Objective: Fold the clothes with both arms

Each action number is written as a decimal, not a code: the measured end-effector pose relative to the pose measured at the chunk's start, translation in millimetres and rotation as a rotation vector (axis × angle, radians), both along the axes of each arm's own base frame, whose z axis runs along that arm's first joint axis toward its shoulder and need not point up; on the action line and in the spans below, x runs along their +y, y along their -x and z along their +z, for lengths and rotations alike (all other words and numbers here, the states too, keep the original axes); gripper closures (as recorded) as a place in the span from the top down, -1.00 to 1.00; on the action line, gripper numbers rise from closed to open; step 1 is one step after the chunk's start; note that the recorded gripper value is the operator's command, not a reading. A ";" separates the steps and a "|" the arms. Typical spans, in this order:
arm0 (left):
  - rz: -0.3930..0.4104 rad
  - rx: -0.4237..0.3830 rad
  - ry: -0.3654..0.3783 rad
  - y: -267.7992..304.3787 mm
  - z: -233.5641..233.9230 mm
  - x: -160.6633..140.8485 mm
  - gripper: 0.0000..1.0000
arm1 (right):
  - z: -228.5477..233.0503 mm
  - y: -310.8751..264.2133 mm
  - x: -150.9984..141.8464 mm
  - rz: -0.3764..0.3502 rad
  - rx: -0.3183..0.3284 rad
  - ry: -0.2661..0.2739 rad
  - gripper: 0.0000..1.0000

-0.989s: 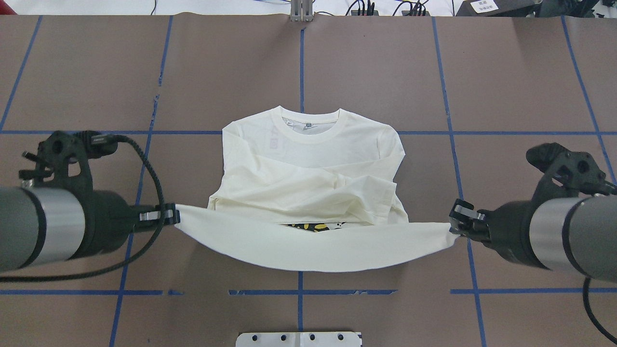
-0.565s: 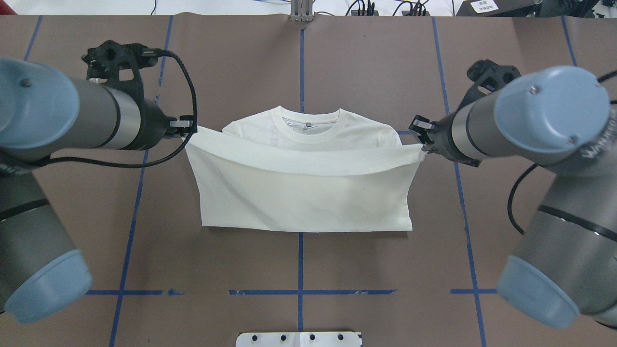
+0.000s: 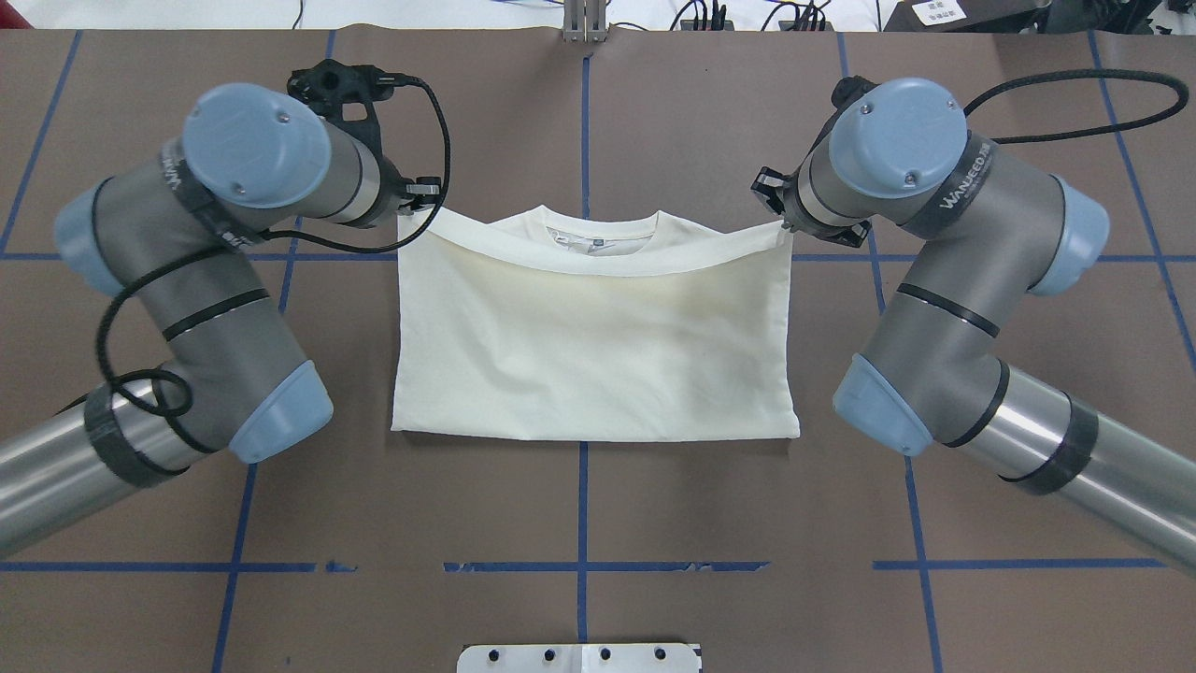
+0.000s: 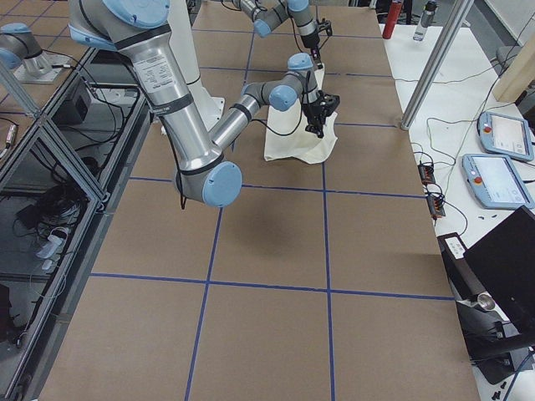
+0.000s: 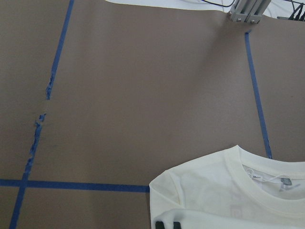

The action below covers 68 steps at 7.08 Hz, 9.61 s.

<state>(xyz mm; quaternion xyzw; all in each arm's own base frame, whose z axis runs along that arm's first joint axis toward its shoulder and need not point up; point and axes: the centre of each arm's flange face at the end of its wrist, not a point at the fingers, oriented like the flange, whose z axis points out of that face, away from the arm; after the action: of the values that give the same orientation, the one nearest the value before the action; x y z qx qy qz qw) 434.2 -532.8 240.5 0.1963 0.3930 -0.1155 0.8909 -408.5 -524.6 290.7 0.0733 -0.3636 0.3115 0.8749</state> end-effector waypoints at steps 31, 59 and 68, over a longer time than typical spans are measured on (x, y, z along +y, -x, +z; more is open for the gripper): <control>0.079 0.022 -0.123 14.2 163.2 87.6 -1.00 | 25.4 -1.1 -16.2 -0.212 0.025 -0.191 1.00; 0.005 0.041 -0.263 36.9 107.2 -118.2 1.00 | -42.8 205.0 41.6 -0.032 -0.061 -0.111 -1.00; 0.068 0.163 -0.241 6.2 83.5 -45.7 1.00 | 37.0 81.0 172.8 -0.121 -0.090 -0.167 1.00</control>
<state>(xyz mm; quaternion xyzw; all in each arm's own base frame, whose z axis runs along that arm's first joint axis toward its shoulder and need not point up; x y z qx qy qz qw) 428.0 -578.5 324.0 0.2781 0.4814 -0.0527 0.8295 -489.5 -351.9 327.7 0.1098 -0.4312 0.2299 0.8656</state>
